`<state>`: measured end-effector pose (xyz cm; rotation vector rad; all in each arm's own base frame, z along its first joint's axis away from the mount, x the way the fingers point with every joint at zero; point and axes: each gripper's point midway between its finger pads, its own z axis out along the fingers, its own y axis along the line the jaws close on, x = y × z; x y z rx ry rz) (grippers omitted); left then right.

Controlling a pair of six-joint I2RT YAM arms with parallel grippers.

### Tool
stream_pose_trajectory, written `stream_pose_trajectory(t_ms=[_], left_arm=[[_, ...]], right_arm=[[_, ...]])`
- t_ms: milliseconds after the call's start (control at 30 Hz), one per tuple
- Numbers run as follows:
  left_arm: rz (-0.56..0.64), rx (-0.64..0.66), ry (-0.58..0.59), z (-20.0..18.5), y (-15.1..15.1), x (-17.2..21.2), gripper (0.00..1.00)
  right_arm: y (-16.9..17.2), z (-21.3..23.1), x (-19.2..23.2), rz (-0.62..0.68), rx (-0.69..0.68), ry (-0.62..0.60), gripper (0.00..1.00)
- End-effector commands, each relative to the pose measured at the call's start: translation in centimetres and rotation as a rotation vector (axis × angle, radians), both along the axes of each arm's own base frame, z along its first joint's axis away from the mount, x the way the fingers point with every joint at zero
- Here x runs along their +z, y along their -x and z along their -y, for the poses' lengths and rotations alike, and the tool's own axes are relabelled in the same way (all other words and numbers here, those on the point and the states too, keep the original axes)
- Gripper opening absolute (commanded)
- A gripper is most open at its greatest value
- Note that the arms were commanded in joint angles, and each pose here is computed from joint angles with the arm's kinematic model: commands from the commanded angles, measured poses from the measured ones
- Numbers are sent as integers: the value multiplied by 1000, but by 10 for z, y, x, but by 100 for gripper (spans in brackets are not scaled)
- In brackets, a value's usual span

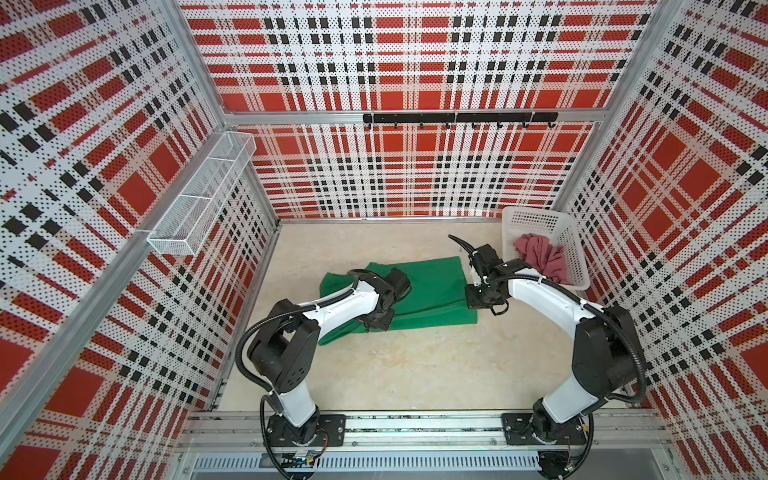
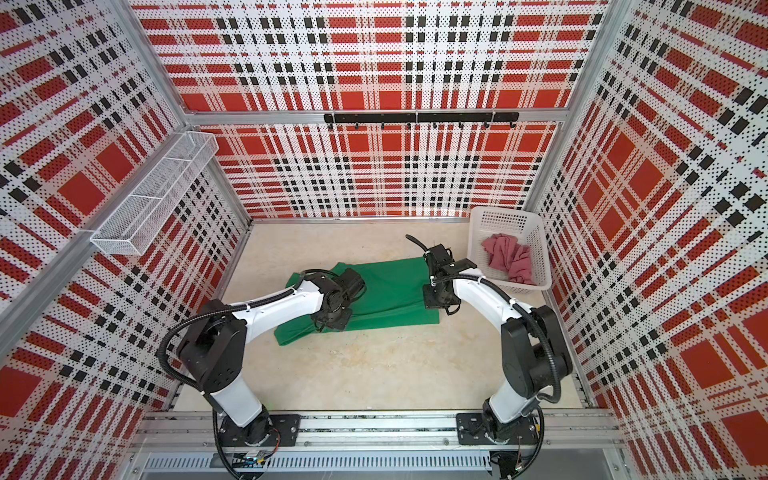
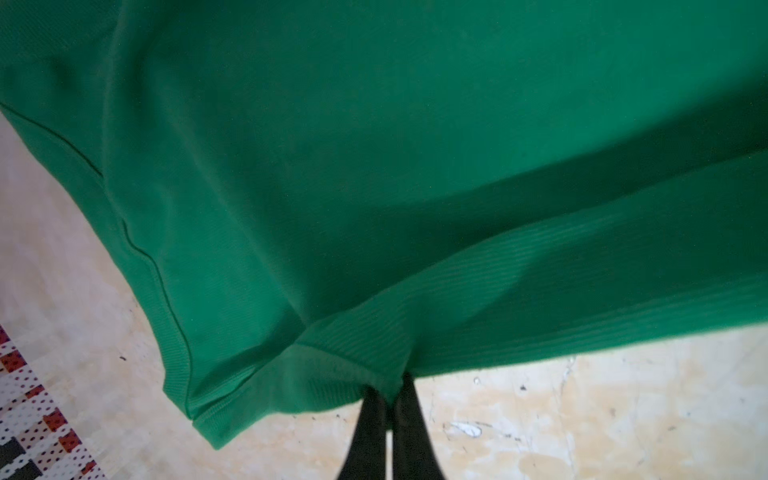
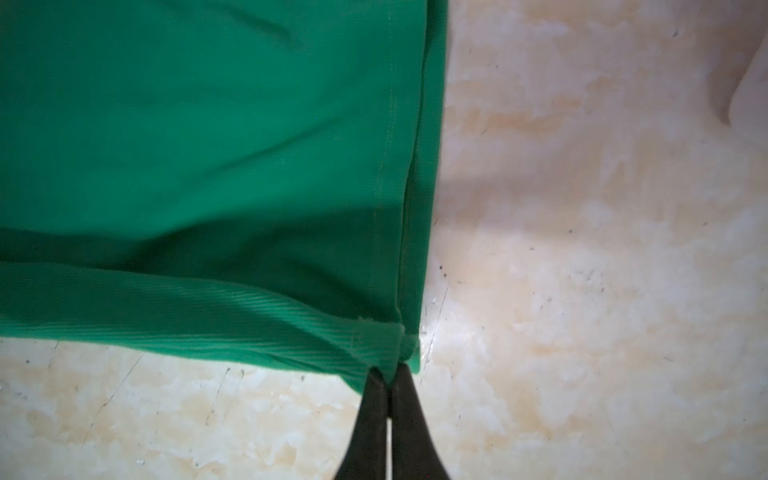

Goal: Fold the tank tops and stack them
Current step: 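Lift the near hem with both grippers and fold it toward the far edge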

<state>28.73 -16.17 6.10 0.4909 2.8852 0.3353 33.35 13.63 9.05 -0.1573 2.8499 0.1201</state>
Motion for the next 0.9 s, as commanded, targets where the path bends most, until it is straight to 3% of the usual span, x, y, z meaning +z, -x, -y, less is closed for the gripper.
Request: stream_pose_trajectory(t_ms=[0,400,467,567,633,733,867], left_arm=[[1,-21,-38,-4,-17,2,0],[4,-40,-88,-14,-78,-6,2],[9,-52,-100,-15,-91,-8,34],[42,-35,-122,-23,-114,4,63],[87,-12,-121,-27,-126,23,72],[170,44,-110,-32,-133,55,76],[250,125,120,-4,-123,60,71]], right_arm=[[-17,3,-2,14,23,21,0],[-74,4,-21,3,9,37,0],[-86,5,-23,7,1,36,1],[-103,5,-18,41,6,43,31],[-110,4,-7,70,9,43,40],[-107,8,9,108,-1,46,42],[-86,-12,13,142,-3,-94,37]])
